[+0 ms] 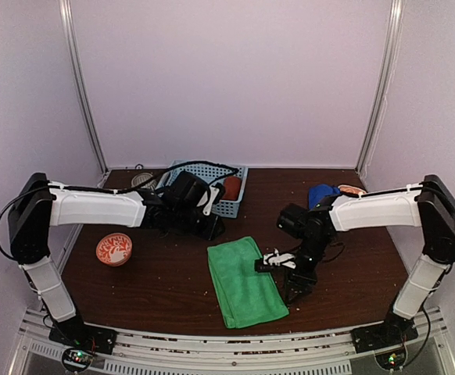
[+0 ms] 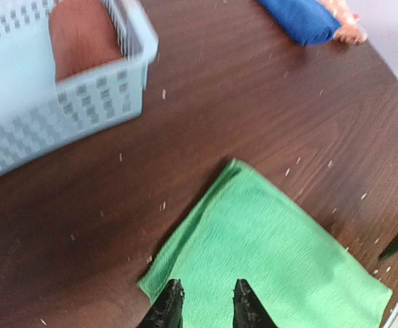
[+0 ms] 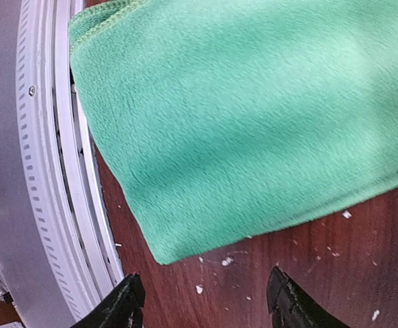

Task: Roll the towels
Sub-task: Rotate the towel at the center of the board.

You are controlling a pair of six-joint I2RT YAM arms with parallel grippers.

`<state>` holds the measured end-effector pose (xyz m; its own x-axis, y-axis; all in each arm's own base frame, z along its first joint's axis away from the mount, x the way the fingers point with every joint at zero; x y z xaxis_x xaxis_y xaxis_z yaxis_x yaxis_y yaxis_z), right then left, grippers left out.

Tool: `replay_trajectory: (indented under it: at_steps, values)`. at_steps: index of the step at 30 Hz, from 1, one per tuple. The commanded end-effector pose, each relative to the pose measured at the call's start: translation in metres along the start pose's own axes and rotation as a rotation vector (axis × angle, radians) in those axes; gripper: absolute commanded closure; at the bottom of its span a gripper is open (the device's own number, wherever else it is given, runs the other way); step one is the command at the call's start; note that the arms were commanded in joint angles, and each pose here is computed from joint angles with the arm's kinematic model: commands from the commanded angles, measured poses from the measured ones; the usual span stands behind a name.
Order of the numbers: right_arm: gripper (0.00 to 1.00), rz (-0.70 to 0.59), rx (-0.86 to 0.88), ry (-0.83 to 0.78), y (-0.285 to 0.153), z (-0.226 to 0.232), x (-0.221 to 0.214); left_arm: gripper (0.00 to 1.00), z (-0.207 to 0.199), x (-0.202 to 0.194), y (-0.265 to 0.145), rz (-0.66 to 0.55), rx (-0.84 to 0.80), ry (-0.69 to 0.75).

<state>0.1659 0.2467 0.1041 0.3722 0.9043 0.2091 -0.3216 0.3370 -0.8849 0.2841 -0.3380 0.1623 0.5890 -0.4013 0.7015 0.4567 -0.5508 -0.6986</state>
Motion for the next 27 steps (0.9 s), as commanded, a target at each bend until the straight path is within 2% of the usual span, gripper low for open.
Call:
replay_trajectory:
  at_steps: [1, 9, 20, 24, 27]
  values:
    - [0.37, -0.089, -0.039, 0.048, -0.031, -0.016, -0.001, 0.77, -0.003, -0.036, 0.026, 0.095, -0.088, -0.038]
    - [0.35, -0.259, -0.176, 0.14, -0.079, -0.046, -0.004, 0.79, -0.018, -0.032, 0.064, 0.117, -0.168, 0.004]
    - [0.35, -0.306, -0.243, 0.207, -0.088, -0.063, -0.01, 0.83, 0.005, -0.042, 0.129, 0.228, -0.027, 0.002]
    - [0.36, -0.327, -0.245, 0.219, -0.085, -0.072, 0.002, 0.84, 0.014, -0.029, 0.115, 0.172, 0.003, -0.018]
    - [0.47, -0.364, -0.238, 0.264, -0.083, -0.084, 0.02, 0.78, 0.004, -0.001, 0.081, 0.036, -0.056, 0.031]
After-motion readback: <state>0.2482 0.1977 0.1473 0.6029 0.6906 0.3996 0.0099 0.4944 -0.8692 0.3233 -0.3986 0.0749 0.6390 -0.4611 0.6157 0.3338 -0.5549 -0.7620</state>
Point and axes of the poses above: each gripper's point midway between its finger pads, its own y axis out along the fingers, its own z axis along the line the jaws close on, x = y × z, the point moved 6 cm from there along -y, back along the fingers, and after that the axes turned 8 degrees about y, right-handed, at the moved point
